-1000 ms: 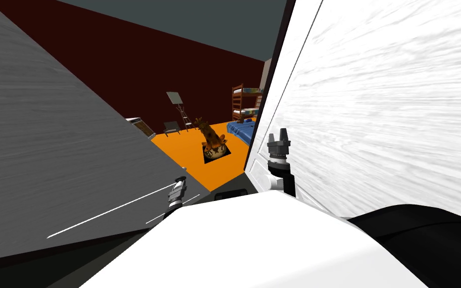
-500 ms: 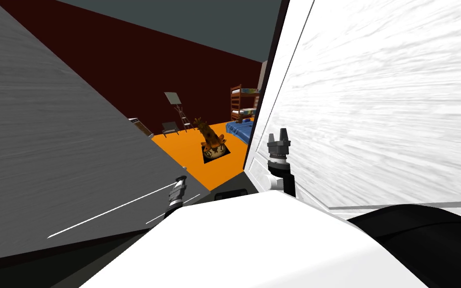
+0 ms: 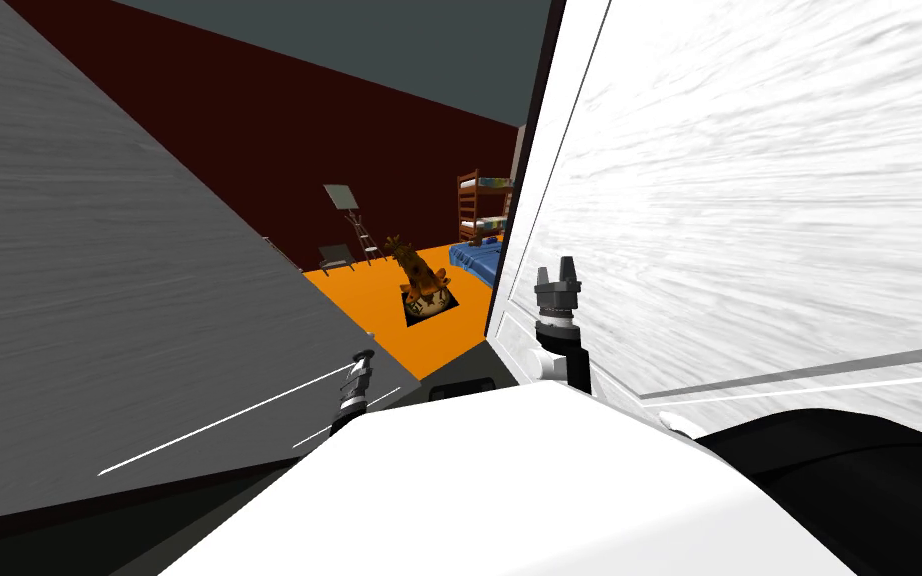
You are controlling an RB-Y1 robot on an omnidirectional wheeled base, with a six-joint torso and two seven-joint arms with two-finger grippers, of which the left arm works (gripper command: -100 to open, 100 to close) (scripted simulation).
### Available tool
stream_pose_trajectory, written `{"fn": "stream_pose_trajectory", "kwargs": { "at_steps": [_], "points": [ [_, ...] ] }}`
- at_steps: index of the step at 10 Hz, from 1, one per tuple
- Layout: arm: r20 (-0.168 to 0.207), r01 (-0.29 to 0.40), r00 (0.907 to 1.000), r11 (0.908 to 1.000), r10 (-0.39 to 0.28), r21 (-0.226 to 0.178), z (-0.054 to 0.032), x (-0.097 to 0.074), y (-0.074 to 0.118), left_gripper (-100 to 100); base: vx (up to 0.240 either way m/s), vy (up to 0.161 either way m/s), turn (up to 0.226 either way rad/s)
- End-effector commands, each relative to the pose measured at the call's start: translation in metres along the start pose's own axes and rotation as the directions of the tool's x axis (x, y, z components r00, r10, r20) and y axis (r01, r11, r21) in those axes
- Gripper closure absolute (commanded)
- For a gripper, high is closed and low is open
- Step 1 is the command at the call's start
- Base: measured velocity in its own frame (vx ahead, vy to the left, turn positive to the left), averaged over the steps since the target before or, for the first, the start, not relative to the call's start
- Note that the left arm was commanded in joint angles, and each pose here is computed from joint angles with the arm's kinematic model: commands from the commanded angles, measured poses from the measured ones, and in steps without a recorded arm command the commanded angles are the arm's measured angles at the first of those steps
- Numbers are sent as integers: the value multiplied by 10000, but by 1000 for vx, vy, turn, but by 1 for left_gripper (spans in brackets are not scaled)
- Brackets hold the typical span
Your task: Pull the door open
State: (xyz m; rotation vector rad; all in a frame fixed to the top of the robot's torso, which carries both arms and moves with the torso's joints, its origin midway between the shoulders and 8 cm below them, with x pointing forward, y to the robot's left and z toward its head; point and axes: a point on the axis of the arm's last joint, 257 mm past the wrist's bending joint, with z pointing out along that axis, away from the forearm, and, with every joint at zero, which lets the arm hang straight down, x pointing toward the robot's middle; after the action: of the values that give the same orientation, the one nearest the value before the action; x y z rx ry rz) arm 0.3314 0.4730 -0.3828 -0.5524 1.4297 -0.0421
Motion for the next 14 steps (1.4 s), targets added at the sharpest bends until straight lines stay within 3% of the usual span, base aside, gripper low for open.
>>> {"fn": "stream_pose_trajectory", "kwargs": {
  "at_steps": [1, 3, 5, 6, 8, 9, 10, 11, 13, 14],
  "points": [
    [61, 651, 9979, 9979, -651, -12, 12, -2, -18, 100, -52, 4, -32],
    [114, 1120, 9936, 9937, -1120, -20, 26, -9, -27, 100, -59, 10, -47],
    [223, 1971, 9802, 9804, -1970, -27, 54, -23, -44, 100, -56, 21, -54],
    [223, 2083, 9778, 9781, -2082, -25, 54, -23, -44, 100, -48, 12, -33],
    [340, 2950, 9550, 9555, -2948, -19, 84, -36, -63, 100, -61, 11, -65],
    [340, 3099, 9502, 9508, -3097, -13, 84, -36, -63, 100, -58, 9, -25],
    [396, 3559, 9338, 9345, -3556, -3, 98, -42, -72, 100, -49, 13, -40],
    [396, 3595, 9324, 9332, -3592, -1, 98, -42, -72, 100, -41, 10, -21],
    [510, 4439, 8948, 8961, -4435, 28, 128, -53, -89, 100, -66, 19, -62],
    [509, 4587, 8874, 8886, -4582, 36, 128, -53, -89, 100, -61, 12, -35]
  ]
}}
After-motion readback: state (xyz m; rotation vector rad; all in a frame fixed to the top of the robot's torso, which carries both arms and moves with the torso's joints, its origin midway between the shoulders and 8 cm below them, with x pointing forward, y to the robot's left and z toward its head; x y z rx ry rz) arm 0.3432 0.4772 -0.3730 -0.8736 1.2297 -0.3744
